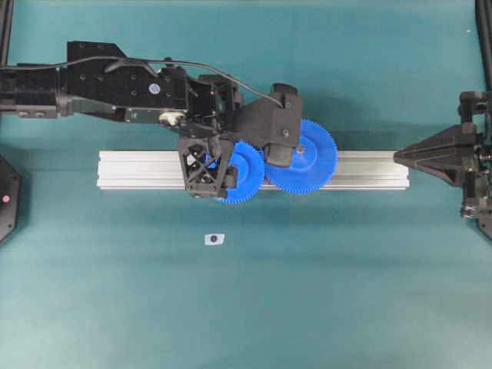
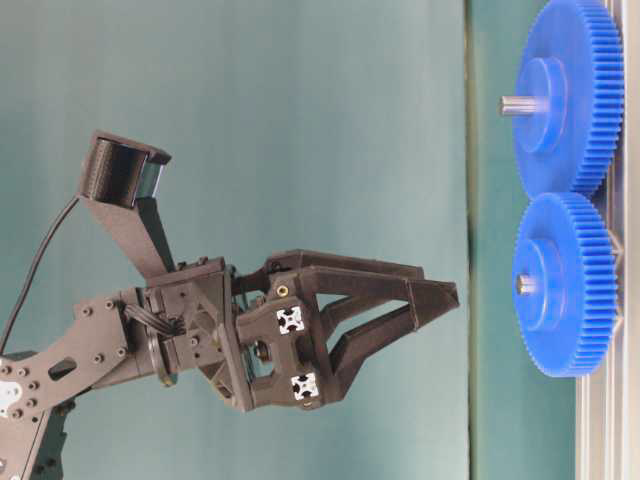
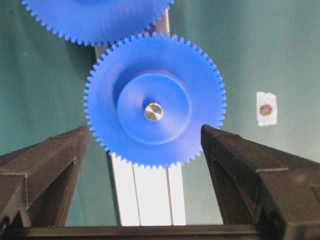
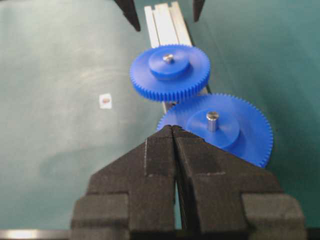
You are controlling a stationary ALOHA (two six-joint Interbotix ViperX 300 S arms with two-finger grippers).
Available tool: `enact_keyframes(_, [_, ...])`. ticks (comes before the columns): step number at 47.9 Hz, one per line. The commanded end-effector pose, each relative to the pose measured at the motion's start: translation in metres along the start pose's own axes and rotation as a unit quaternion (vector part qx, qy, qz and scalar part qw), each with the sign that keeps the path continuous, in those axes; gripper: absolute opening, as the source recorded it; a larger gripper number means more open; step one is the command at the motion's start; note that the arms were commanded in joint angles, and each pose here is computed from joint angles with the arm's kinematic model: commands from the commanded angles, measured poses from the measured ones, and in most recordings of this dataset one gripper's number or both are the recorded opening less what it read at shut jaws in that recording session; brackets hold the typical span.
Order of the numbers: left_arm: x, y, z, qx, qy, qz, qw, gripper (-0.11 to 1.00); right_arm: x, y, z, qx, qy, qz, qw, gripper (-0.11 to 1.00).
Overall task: Find the location of the shaft and insert the small gear.
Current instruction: 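Open the left gripper and raise it off the seated gear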
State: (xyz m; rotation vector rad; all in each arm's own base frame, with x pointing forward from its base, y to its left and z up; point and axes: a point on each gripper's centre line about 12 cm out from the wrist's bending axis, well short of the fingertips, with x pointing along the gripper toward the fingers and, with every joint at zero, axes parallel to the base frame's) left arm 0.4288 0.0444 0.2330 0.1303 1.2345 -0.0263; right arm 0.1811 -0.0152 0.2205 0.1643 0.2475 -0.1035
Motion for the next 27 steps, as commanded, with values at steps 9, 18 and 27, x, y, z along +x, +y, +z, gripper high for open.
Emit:
enact_keyframes(9, [-0.027, -0.003, 0.009, 0.006, -0.036, 0.007, 0.9993, 0.86, 0.001, 0.001, 0.006, 0.005, -0.007, 0.000, 1.0000, 0.01])
enact_keyframes(18, [-0.031, -0.006, 0.010, 0.009, -0.041, 0.006, 0.9991, 0.86, 0.001, 0.001, 0.007, 0.005, -0.008, 0.001, 1.0000, 0.01])
enact_keyframes(27, [-0.036, -0.006, 0.010, 0.003, -0.046, 0.007, 0.9989, 0.86, 0.001, 0.001, 0.006, 0.006, -0.007, 0.000, 1.0000, 0.01])
